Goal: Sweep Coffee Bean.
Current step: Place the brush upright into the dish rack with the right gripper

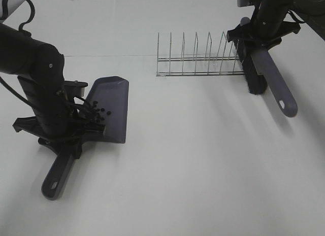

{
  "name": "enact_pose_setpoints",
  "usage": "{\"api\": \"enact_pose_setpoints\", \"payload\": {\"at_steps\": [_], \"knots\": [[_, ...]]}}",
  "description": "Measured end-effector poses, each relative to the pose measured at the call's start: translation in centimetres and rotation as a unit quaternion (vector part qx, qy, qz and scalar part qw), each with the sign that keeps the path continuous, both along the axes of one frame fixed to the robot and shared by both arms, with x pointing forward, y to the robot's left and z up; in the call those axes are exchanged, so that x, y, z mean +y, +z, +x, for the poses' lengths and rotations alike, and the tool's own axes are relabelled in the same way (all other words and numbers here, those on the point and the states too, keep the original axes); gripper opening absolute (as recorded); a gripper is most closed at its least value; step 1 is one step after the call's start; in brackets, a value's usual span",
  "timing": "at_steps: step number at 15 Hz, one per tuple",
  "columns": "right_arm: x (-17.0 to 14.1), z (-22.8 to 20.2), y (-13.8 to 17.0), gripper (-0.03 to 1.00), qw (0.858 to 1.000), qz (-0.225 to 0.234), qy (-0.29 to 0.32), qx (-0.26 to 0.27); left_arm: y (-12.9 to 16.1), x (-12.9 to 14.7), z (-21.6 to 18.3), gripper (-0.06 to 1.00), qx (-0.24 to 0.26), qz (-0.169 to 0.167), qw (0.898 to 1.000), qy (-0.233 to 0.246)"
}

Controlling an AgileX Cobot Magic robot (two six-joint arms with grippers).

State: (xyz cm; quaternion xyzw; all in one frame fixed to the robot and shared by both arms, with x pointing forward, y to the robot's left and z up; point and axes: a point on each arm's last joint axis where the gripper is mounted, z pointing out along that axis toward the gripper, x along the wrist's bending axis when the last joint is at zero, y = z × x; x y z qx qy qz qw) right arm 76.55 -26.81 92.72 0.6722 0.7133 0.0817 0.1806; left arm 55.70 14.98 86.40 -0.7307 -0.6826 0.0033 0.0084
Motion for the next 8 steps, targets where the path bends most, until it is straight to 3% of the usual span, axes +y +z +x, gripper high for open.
{"api": "enact_pose_setpoints", "payload": {"at_steps": [2,8], "knots": [[-0.1,0.0,0.2,0.69,1.000,-0.001,-0.002,0.002,0.0,0.0,0.0,0.27,0.000,0.000,1.000,0.000],[0.0,0.0,0.9,0.73,1.000,0.002,-0.006,0.005,0.0,0.0,0.0,0.27,0.000,0.000,1.000,0.000]]}}
